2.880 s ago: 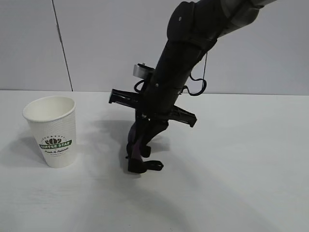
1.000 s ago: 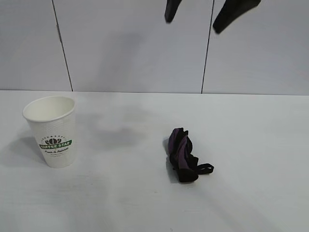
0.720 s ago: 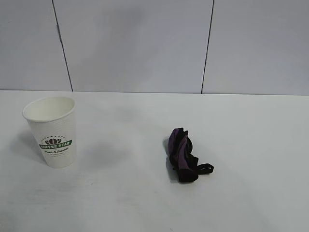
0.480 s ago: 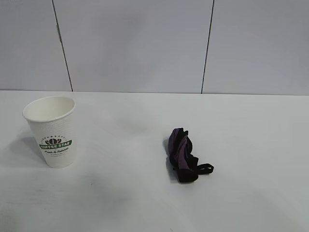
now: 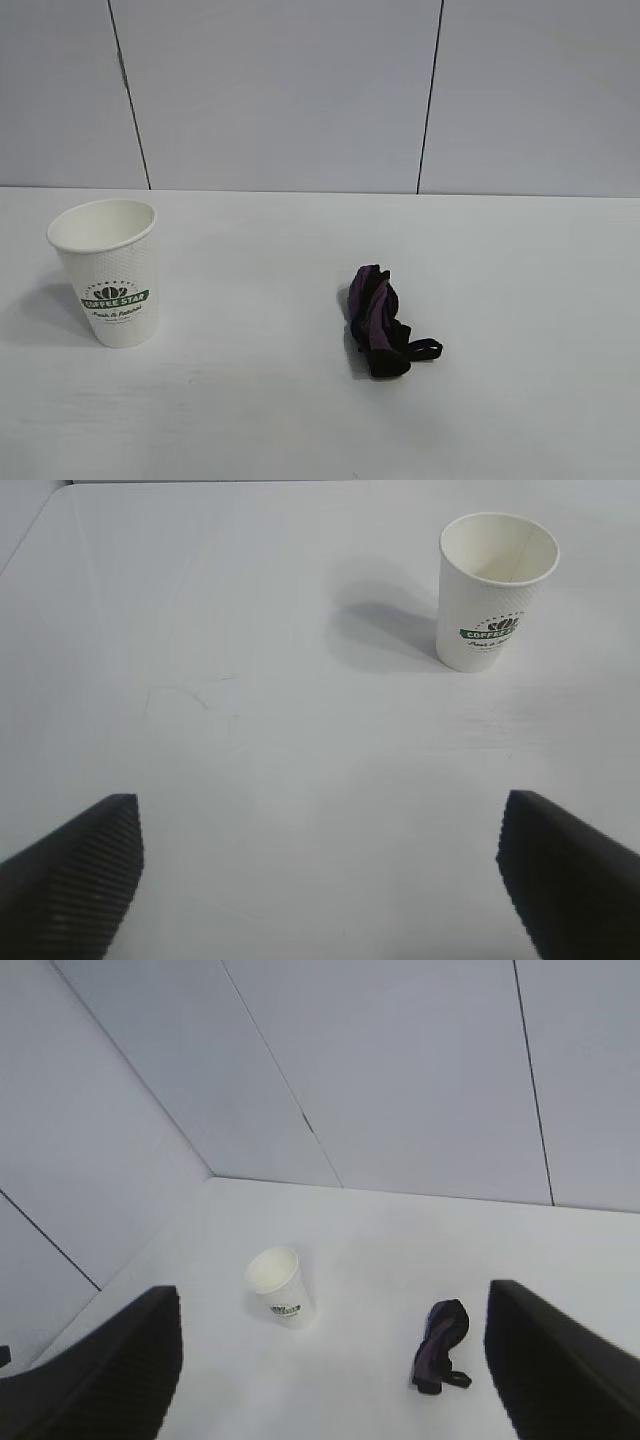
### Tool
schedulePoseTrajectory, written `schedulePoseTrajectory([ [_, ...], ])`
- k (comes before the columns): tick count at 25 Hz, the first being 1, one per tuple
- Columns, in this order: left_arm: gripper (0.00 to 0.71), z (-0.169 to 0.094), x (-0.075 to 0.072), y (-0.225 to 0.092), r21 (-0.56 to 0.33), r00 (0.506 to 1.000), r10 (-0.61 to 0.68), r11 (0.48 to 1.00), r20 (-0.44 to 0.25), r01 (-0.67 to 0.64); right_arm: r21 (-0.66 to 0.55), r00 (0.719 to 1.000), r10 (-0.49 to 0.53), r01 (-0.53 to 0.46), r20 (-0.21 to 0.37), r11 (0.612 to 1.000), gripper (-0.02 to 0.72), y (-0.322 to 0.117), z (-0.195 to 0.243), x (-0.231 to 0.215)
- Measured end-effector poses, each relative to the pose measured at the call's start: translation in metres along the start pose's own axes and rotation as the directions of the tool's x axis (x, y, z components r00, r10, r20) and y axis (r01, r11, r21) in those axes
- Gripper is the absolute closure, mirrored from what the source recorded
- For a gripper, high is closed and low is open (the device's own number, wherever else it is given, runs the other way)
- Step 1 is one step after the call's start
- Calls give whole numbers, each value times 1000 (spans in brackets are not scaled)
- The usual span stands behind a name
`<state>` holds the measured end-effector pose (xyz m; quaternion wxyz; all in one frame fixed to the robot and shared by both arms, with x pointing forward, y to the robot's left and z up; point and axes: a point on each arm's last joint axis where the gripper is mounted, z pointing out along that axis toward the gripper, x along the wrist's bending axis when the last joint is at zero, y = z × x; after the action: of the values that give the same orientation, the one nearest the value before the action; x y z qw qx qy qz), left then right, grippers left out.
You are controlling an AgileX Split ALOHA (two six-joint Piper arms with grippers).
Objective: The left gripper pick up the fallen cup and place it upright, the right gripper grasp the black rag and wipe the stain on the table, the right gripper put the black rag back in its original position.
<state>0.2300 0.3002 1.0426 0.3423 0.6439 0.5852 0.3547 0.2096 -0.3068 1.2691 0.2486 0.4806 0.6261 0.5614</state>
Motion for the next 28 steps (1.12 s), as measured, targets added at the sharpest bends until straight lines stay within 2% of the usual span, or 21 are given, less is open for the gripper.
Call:
schedulePoseTrajectory([
  [2, 16, 0, 0, 0, 0, 1000, 0, 1000, 0, 0, 36, 999, -27, 26, 21, 999, 135, -23, 3, -5],
  [9, 16, 0, 0, 0, 0, 1000, 0, 1000, 0, 0, 214, 980, -115, 78, 165, 974, 135, -102, 40, -23],
  [14, 16, 0, 0, 0, 0, 1000, 0, 1000, 0, 0, 222, 959, -121, 63, 258, 973, 135, -139, 57, -35],
  [21, 16, 0, 0, 0, 0, 1000, 0, 1000, 0, 0, 175, 910, -135, 70, 393, 982, 135, -179, 56, -45],
  [24, 16, 0, 0, 0, 0, 1000, 0, 1000, 0, 0, 167, 896, -125, 58, 427, 984, 135, -188, 60, -49],
  [28, 16, 0, 0, 0, 0, 1000, 0, 1000, 0, 0, 191, 894, -122, 42, 430, 981, 135, -197, 68, -54],
])
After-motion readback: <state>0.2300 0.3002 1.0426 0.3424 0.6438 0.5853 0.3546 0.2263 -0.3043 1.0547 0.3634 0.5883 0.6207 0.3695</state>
